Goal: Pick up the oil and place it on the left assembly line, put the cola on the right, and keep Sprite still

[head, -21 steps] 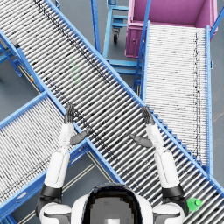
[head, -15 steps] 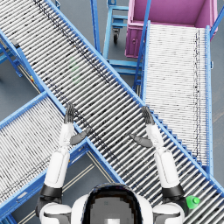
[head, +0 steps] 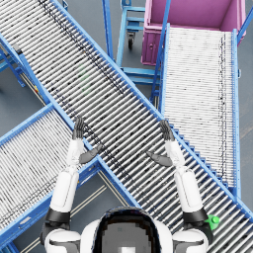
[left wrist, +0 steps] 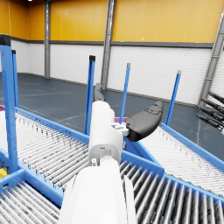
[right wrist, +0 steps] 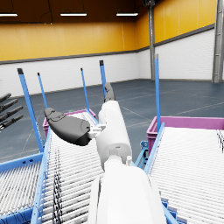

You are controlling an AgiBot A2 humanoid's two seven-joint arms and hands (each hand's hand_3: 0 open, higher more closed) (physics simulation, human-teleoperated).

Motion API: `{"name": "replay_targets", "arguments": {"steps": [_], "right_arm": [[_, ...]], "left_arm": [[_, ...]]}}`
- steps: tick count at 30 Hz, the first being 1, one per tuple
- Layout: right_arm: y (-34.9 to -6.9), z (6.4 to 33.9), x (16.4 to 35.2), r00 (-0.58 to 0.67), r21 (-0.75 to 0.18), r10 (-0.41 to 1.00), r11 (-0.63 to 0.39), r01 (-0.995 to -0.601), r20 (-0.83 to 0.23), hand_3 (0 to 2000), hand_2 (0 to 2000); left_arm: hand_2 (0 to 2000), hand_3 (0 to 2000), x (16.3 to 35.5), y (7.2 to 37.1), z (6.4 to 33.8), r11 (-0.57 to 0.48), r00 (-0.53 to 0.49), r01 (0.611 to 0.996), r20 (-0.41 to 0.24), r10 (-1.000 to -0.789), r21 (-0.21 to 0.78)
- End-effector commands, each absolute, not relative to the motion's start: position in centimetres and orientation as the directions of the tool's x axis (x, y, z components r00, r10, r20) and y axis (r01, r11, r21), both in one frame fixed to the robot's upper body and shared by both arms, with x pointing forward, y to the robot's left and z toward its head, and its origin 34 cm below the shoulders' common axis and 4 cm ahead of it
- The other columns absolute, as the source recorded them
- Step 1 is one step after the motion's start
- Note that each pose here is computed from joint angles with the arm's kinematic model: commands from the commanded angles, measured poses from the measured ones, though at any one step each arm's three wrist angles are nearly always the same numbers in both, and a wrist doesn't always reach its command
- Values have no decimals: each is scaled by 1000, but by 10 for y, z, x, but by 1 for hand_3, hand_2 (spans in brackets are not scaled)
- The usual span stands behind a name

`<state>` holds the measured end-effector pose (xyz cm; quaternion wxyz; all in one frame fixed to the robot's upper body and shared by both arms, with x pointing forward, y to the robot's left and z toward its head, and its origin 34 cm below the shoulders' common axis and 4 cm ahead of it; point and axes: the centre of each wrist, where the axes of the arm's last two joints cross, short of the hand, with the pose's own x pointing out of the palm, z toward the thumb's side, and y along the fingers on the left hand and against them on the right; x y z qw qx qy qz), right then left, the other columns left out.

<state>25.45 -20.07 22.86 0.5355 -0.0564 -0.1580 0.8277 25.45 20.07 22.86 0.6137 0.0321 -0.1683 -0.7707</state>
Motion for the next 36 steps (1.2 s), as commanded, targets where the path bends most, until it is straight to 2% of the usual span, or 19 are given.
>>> {"name": "replay_targets", "arguments": {"steps": [1, 36], "right_arm": [[-201, 229, 255, -420, -322, 904, -377, -869, 76, 0, 0], [-201, 229, 255, -420, -322, 904, -377, -869, 76, 0, 0]], "left_arm": [[0, 0, 255, 201, 229, -190, -245, 935, 157, -957, 299], [0, 0, 255, 201, 229, -190, -245, 935, 157, -957, 299]]}}
